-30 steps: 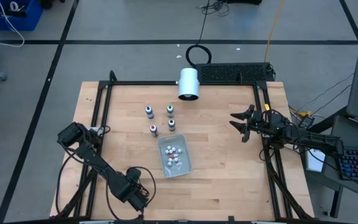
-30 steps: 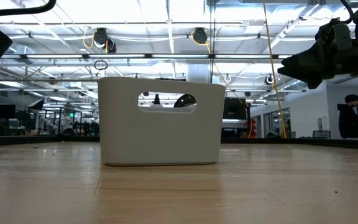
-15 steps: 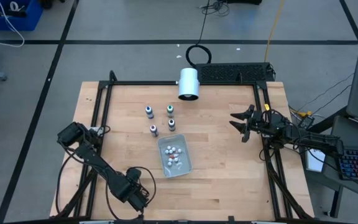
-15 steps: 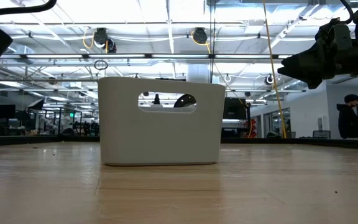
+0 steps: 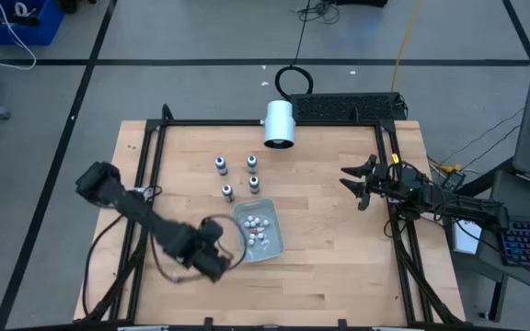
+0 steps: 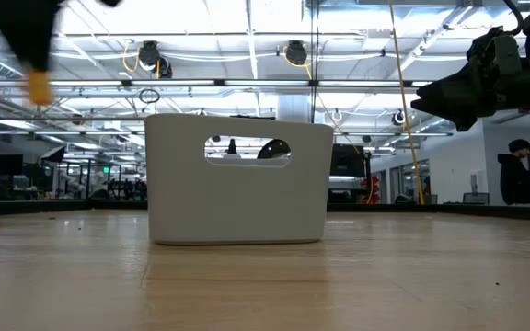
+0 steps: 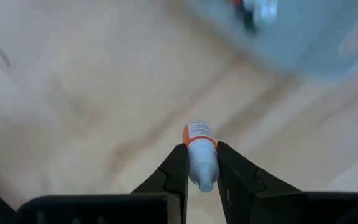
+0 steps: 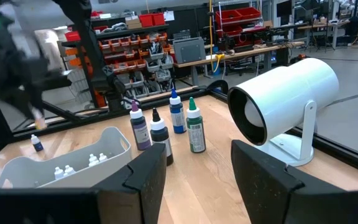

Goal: Pick & Place food coloring
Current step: Put the small orange food coloring bottle into the gray bin

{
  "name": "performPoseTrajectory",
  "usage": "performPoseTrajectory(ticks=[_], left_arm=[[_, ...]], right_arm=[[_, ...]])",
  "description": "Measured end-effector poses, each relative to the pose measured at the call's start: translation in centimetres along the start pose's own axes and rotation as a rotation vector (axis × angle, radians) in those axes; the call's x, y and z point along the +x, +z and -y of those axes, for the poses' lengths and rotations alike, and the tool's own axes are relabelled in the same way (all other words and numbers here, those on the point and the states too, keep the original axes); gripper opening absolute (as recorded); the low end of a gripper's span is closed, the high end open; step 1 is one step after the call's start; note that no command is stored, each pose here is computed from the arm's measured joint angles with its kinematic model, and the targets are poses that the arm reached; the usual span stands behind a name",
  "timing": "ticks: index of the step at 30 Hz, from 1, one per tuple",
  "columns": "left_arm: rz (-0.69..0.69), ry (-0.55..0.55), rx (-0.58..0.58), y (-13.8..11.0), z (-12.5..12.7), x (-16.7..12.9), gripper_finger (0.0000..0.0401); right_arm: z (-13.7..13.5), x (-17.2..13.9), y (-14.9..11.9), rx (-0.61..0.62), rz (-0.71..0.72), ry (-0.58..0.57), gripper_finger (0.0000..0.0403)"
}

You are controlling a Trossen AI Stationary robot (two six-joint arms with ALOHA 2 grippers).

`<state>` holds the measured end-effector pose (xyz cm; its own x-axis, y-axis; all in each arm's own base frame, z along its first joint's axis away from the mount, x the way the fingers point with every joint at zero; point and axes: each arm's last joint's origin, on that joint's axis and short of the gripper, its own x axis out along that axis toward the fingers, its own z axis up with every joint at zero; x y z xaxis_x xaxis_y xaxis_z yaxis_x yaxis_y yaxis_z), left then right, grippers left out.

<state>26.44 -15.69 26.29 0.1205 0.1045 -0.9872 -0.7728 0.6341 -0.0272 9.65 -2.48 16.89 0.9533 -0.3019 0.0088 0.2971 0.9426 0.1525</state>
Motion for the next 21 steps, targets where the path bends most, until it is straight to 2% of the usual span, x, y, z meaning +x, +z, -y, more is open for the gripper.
performPoseTrajectory(ticks=[5, 11, 16, 21], left_arm=[[0.055, -0.012, 0.114, 5.3, -0.8, -1.4, 0.0058], [0.106, -0.1, 0.233, 10.6, -1.6, -0.7, 0.0058], [0.115, -0.082, 0.268, 13.0, -2.4, 0.3, 0.0058], [0.027, -0.07, 0.327, 14.3, -1.9, 3.0, 0.0058]], right_arm=[[0.0, 0.0, 0.0, 0.0, 0.0, 0.001, 0.0169], [0.0, 0.0, 0.0, 0.0, 0.0, 0.001, 0.0169], [0.0, 0.0, 0.0, 0.0, 0.001, 0.0, 0.0169], [0.0, 0.0, 0.0, 0.0, 0.0, 0.001, 0.0169]])
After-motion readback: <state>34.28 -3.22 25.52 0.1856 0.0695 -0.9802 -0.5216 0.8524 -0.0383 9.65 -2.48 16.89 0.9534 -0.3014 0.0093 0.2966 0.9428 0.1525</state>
